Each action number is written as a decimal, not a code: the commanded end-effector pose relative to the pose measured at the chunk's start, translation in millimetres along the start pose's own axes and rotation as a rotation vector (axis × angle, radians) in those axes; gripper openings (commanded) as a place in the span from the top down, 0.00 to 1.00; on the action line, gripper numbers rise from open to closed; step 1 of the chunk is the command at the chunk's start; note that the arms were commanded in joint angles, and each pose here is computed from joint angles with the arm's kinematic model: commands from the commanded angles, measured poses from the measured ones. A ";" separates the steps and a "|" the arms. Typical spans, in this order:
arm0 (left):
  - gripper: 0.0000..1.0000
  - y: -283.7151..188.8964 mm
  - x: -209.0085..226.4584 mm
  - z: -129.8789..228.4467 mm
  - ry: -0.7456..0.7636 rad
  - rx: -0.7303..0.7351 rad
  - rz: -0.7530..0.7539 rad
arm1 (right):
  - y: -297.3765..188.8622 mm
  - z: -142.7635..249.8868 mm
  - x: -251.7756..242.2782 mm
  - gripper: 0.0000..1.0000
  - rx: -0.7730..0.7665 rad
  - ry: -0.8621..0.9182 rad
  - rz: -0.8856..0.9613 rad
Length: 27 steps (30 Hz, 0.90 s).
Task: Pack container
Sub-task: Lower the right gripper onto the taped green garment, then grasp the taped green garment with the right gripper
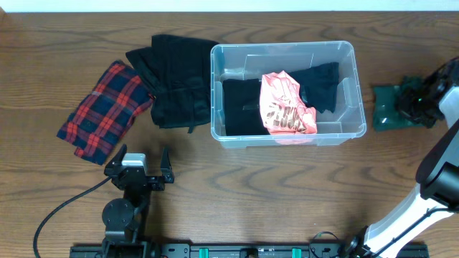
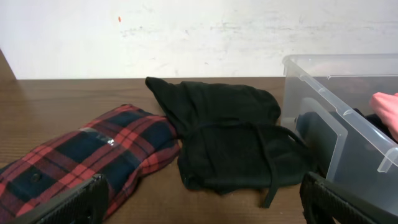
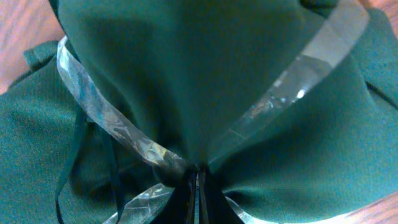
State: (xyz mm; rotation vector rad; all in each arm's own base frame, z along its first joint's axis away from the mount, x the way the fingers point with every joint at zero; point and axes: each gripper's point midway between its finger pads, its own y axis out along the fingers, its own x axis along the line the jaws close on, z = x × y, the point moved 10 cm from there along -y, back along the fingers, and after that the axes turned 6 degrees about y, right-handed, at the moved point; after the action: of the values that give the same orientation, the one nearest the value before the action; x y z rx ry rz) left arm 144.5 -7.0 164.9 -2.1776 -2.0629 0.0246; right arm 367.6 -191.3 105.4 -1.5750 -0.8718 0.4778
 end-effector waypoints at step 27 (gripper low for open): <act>0.02 2.4 -1.8 12.7 -0.008 0.043 0.010 | -131.6 38.5 5.3 0.47 -0.112 0.203 -0.061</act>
State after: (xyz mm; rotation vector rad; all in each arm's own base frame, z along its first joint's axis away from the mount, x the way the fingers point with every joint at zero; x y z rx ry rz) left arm 144.5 -6.9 164.9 -2.1771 -2.0633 0.0246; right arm 313.9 -153.5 228.4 -1.6951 -0.8758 0.3514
